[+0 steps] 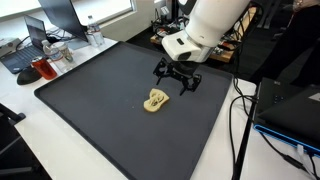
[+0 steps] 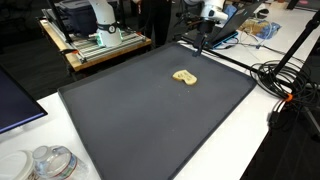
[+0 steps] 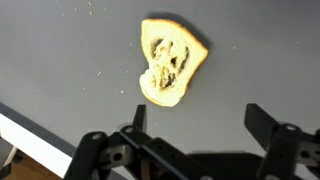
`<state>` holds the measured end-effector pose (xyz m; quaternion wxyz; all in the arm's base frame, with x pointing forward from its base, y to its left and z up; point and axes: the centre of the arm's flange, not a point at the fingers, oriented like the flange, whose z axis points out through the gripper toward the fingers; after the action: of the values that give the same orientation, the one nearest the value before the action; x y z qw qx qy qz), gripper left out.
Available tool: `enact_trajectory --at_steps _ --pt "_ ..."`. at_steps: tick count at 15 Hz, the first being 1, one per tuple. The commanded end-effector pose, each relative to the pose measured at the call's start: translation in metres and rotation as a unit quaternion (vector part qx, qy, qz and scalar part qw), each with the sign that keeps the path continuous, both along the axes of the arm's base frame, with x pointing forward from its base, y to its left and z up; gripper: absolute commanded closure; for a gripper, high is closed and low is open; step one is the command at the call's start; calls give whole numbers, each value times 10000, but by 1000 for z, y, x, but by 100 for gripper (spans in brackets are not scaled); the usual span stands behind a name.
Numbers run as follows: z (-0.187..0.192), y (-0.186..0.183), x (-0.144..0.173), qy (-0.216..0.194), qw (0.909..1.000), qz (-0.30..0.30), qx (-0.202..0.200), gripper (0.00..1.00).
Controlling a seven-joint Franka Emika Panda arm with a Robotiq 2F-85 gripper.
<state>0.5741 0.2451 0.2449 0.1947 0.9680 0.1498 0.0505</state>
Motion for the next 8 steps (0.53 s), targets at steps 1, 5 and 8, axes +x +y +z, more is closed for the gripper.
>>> enact_trajectory --at_steps 1,5,8 --pt "17 -25 -49 -66 9992 74 396 0" --pt "26 -45 -68 -46 9957 168 913 0" --pt "32 -64 -75 30 9899 186 1403 0"
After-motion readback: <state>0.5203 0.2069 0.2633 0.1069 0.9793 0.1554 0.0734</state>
